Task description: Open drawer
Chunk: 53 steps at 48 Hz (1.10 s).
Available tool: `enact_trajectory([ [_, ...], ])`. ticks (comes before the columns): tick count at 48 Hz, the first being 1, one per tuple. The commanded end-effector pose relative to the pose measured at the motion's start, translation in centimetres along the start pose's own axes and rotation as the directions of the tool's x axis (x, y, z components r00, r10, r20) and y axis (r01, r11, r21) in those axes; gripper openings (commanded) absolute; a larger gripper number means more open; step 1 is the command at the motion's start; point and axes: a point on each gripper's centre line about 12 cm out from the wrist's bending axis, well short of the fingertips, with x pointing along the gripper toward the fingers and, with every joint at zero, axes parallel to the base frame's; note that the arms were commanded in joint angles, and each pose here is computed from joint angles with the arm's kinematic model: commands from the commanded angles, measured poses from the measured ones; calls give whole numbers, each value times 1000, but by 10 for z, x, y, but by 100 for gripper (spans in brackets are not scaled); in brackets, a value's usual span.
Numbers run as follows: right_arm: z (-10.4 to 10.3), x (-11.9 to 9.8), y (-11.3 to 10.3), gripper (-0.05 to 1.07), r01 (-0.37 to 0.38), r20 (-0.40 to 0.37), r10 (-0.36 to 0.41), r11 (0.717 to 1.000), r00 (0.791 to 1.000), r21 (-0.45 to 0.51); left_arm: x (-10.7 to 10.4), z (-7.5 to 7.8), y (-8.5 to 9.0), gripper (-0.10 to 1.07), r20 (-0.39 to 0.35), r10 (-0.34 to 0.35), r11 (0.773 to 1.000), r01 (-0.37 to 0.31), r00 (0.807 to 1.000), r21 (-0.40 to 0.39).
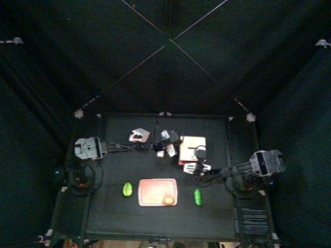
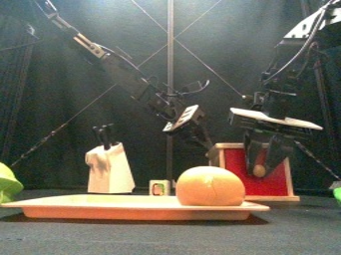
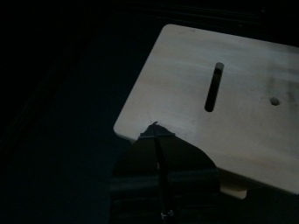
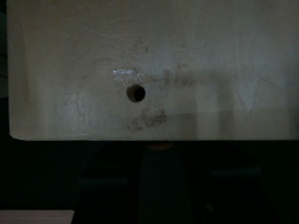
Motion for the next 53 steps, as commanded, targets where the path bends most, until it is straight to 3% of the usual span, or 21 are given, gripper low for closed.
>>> enact_trajectory([
  [1,2,-6,6,61,-28,-10,28,999,1000,16,-1,6,-2,9,13,-6,1000,6,1000,-3],
  [53,-33,-28,11,61,-98,-123,94,995,988,-23,-1,-1,1,9,-2,6,1000,-6,1000,-20],
])
